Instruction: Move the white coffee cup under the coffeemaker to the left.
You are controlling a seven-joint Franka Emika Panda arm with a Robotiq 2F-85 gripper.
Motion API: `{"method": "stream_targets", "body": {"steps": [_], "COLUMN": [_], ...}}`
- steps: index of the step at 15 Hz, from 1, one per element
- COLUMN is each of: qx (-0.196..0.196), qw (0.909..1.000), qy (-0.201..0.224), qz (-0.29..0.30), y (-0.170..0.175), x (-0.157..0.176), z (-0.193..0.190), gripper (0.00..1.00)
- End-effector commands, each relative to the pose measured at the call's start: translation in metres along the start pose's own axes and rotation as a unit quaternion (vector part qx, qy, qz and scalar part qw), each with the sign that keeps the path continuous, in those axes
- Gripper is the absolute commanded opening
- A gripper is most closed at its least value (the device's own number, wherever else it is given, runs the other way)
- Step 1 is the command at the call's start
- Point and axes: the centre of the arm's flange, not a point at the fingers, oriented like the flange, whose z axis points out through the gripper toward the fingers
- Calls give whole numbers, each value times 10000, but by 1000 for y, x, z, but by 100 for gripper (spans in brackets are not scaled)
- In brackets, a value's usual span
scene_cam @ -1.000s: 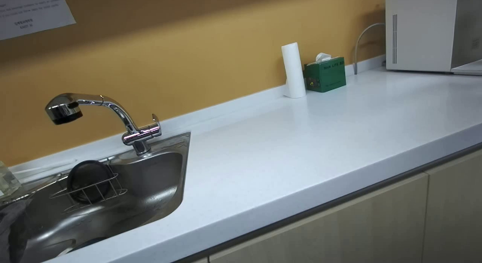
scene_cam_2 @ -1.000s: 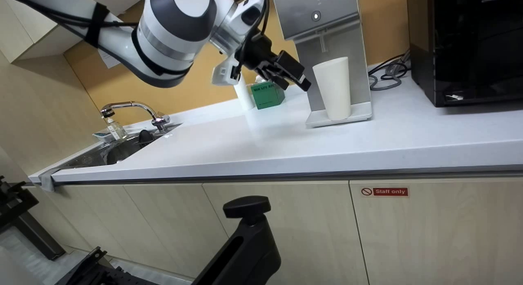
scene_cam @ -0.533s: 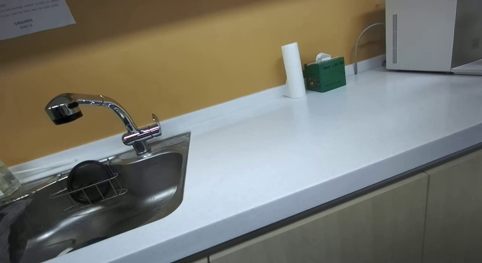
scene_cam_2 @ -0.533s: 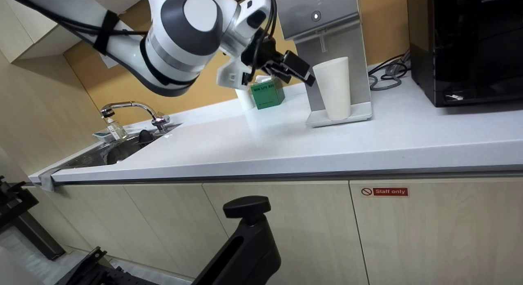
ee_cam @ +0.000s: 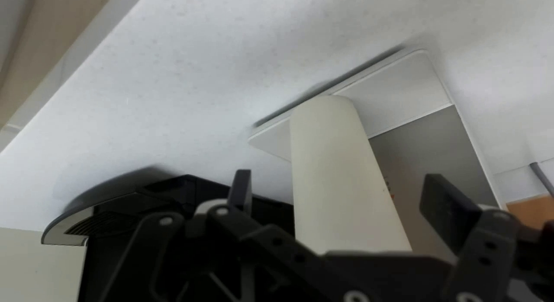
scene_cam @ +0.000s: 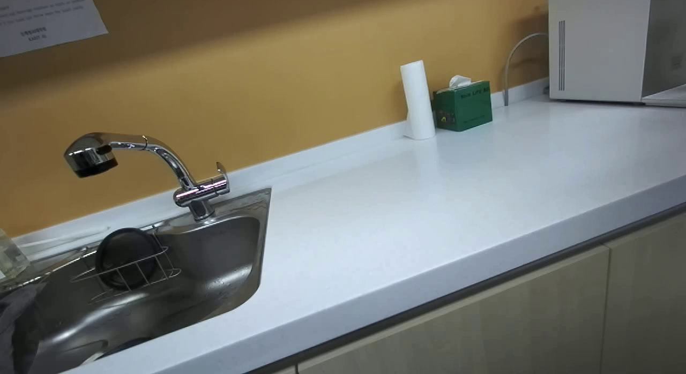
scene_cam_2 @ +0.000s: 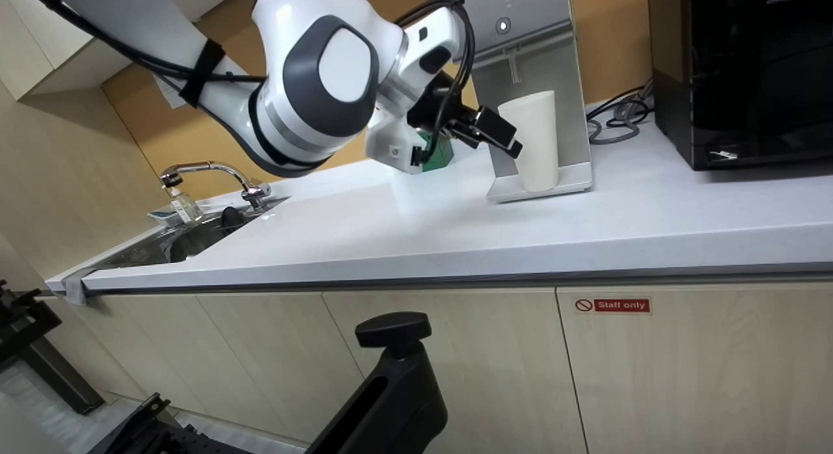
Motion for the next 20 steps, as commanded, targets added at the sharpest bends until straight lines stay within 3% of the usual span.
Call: {"method": "stream_targets", "body": {"steps": [1,6,7,20], "qx": [60,229,185,191], "qw": [9997,9974,9986,9967], "qy": [0,242,74,314], "qz": [-225,-638,-490,-727], "y": [-3,-7,-3,-7], "x": [-9,-16,-15,1], "z": [14,22,16,31], "gripper": [100,100,100,100]}}
